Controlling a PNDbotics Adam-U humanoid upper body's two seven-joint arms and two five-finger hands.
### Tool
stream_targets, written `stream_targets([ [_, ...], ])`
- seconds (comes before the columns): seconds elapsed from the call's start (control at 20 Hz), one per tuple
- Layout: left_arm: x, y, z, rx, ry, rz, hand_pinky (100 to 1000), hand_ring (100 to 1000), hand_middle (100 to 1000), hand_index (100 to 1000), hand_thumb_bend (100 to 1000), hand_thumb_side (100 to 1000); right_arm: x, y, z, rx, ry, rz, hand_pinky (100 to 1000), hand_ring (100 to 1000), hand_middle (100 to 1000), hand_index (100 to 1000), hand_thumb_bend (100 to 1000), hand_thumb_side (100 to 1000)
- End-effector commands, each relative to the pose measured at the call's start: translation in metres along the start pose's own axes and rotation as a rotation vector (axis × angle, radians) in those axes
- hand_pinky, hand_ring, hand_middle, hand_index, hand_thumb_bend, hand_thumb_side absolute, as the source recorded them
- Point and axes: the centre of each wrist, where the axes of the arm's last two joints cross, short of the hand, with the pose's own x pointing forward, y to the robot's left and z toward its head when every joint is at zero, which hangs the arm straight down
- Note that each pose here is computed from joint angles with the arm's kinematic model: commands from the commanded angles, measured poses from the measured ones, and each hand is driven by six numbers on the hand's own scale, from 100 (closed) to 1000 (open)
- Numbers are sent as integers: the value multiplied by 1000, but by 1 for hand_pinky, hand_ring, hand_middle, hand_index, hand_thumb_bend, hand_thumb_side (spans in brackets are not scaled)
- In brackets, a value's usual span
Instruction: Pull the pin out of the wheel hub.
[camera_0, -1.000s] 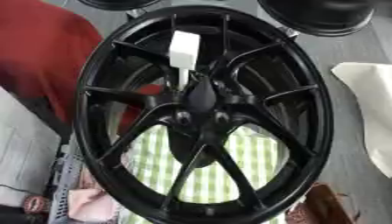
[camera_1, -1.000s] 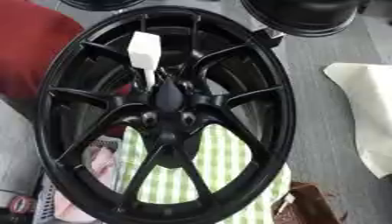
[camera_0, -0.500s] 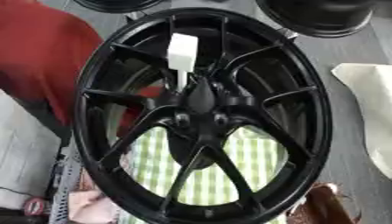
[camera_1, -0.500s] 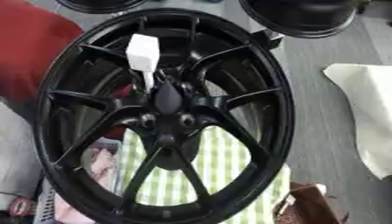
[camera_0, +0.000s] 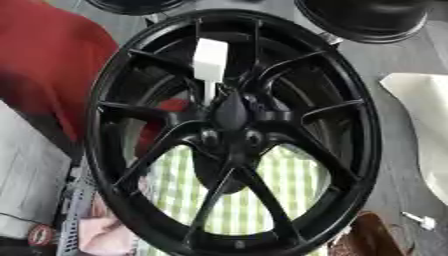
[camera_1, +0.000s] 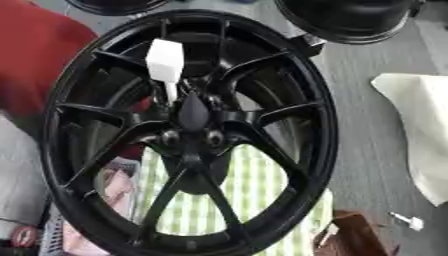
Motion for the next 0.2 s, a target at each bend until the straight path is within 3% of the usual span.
stream_targets([
  [0.05,17,1,-5,-18,-48,-26,809,695,566,763,254,477,21,6,-3,45,-94,-36,736,679,628,745,100,530],
  [0.2,17,1,-5,-17,-50,-26,809,695,566,763,254,476,26,13,-4,80,-128,-66,735,675,624,745,100,523],
])
